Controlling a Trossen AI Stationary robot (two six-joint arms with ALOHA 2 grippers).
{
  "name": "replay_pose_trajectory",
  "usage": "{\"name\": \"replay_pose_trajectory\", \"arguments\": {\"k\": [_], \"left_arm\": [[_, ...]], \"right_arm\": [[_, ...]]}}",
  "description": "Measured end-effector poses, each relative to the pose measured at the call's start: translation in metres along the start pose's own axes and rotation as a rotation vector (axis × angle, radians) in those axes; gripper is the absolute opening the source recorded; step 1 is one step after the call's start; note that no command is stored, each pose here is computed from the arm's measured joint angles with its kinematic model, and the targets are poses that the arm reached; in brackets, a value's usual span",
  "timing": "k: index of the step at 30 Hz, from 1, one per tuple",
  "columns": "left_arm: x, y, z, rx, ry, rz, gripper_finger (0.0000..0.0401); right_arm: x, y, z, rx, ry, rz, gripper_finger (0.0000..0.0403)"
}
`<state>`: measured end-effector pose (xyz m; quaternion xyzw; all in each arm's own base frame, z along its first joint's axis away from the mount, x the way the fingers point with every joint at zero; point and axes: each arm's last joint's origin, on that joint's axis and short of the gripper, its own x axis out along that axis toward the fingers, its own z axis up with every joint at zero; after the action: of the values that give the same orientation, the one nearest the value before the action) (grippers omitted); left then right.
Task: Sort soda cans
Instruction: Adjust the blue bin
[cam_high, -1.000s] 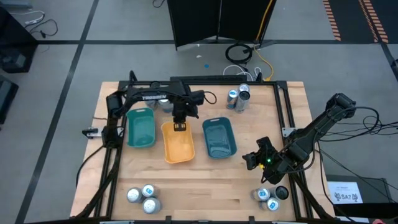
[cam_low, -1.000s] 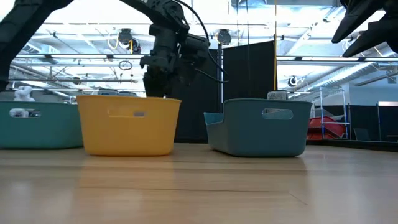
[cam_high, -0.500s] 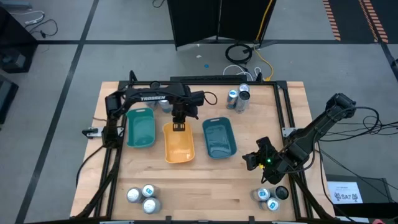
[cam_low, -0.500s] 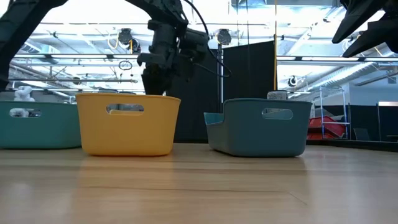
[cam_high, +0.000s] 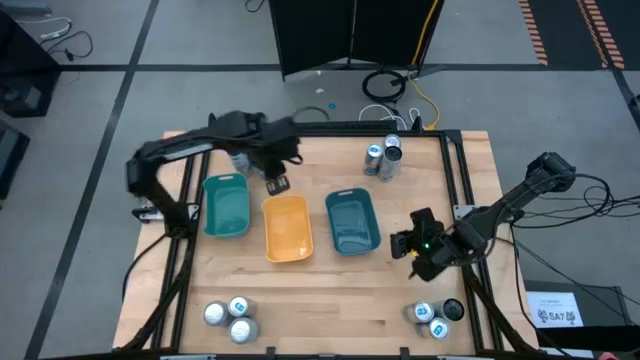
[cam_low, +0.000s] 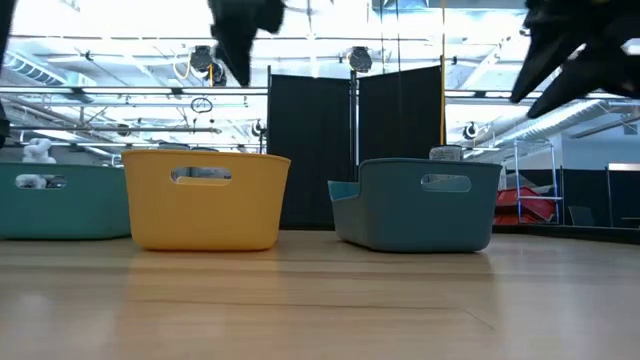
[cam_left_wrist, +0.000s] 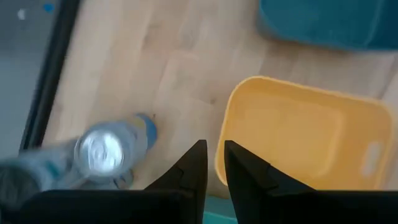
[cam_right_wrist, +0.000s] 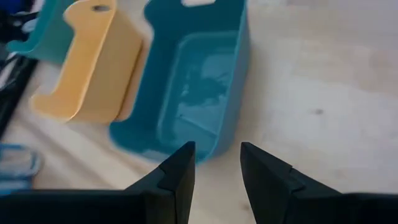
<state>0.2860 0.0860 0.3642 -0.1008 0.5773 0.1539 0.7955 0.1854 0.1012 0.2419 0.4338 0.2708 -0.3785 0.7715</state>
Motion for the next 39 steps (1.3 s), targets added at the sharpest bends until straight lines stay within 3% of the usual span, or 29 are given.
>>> {"name": "replay_pose_trajectory", "arguments": {"k": [6,12,16,25,31,39], "left_arm": [[-0.031,0.0,-0.056,-0.233,-0.169,0.099,0.0065],[-0.021,0.005,-0.114,-0.553,-0.173,0.083,0.0065],[-0.01,0.003,-0.138,-0.665,-0.15,0.078,0.0065],[0.015,-0.005,-0.155,-0.73,-0.058,0.126,0.0065],[0.032,-0.011,-0.163,-0.758,0.012,0.135,0.0065],[0.053,-0.018,-0.161,-0.81,0.002,0.085,0.0065]], "right_arm": [[0.022,0.0,0.028,-0.034,0.126,-0.112,0.0098],[0.041,-0.005,0.059,-0.065,0.195,-0.166,0.0017],[0.052,-0.011,0.079,-0.057,0.244,-0.193,0.0007],[0.106,-0.007,0.078,-0.134,0.373,-0.241,0.0001],[0.138,0.011,0.069,-0.149,0.395,-0.081,0.0],[0.142,0.019,0.061,-0.146,0.39,-0.027,0.0]]}}
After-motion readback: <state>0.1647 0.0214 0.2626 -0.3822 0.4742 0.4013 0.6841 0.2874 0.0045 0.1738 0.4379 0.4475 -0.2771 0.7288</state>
